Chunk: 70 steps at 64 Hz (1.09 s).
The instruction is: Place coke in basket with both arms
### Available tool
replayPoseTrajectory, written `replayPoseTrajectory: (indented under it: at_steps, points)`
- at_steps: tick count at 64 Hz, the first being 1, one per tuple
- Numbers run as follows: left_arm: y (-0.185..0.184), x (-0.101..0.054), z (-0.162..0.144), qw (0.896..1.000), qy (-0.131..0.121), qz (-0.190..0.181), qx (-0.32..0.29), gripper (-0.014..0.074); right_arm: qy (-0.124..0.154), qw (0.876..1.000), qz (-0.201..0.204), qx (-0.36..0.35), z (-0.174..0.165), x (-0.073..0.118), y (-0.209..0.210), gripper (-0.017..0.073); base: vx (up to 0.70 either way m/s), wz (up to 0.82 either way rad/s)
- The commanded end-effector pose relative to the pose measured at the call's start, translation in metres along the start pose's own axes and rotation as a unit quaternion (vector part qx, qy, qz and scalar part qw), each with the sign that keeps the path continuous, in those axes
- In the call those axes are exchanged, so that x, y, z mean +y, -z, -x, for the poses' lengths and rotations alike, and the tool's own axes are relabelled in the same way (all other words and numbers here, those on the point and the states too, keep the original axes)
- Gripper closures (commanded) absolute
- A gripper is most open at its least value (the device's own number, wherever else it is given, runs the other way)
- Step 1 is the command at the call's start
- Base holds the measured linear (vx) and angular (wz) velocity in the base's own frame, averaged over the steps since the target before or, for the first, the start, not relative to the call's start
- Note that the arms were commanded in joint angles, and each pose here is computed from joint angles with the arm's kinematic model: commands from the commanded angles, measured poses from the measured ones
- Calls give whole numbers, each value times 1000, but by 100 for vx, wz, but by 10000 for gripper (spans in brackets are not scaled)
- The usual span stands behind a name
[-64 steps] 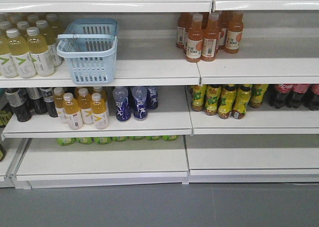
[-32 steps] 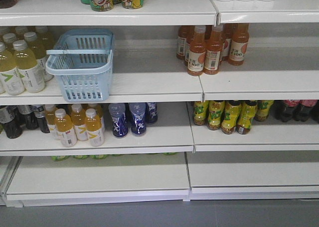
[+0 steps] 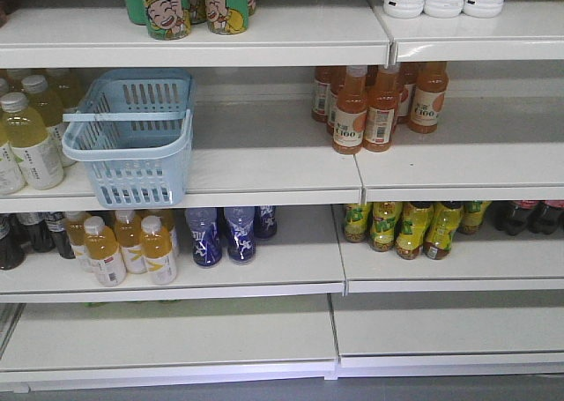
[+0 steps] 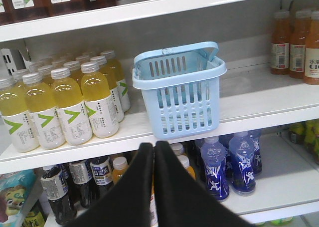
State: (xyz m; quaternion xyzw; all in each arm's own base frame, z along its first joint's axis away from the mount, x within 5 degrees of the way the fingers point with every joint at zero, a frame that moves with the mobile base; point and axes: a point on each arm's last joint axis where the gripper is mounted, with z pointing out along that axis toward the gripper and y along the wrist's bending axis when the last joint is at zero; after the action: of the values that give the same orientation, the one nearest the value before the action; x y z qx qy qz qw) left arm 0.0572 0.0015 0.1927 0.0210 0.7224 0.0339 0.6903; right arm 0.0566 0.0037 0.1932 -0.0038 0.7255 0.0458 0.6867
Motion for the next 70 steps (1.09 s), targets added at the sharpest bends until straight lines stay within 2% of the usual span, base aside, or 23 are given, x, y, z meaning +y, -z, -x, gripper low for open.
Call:
replayPoseTrajectory:
  at_steps: [1,70]
  points:
    - [2,0,9,999,1,0,-46,599,7,999,5,-42,4,1,1,568,8,-1]
    - [2,0,9,999,1,0,-46,599,7,999,5,-42,4,1,1,568,3,0]
